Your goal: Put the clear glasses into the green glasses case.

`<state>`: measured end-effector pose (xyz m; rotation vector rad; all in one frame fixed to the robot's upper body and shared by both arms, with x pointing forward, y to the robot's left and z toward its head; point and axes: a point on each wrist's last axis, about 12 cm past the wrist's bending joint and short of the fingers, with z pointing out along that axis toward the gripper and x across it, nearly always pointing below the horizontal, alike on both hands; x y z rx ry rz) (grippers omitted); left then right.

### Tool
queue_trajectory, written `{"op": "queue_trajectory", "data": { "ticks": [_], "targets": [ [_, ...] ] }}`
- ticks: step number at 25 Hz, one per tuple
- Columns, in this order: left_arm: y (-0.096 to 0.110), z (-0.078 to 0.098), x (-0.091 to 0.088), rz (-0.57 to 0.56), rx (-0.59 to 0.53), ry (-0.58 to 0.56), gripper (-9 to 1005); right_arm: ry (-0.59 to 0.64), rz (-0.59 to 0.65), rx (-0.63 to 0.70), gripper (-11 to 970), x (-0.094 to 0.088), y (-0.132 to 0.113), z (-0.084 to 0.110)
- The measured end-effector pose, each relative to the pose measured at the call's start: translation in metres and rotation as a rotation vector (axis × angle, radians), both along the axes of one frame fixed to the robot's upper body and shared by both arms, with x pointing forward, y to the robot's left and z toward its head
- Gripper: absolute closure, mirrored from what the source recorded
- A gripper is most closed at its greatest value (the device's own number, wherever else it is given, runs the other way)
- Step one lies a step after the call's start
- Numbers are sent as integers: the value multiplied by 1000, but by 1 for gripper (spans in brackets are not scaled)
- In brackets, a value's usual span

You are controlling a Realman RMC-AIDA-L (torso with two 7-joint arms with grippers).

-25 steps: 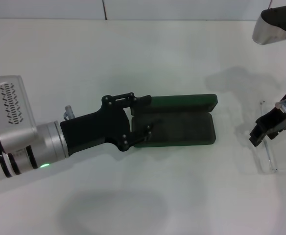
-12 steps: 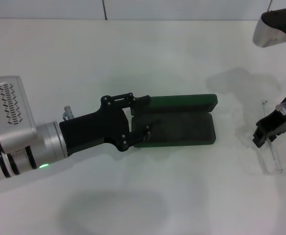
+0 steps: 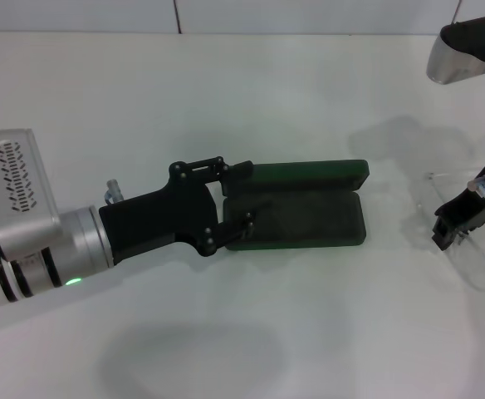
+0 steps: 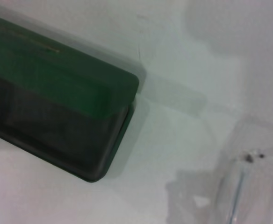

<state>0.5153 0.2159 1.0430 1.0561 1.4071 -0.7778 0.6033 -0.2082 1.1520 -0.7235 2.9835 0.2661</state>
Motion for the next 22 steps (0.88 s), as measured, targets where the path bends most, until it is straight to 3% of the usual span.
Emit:
{"op": "queue_trajectory", "data": {
  "ticks": [14, 21, 22],
  "targets": [
    [4, -3, -4, 21, -11, 11, 469, -132, -1, 125, 801, -17, -25, 13],
    [8, -1, -10, 29, -56, 10, 469, -206, 3, 266, 836, -26, -45, 18],
    [8, -1, -10, 29, -56, 10, 469, -249, 11, 356, 836, -30, -56, 21]
  ]
}}
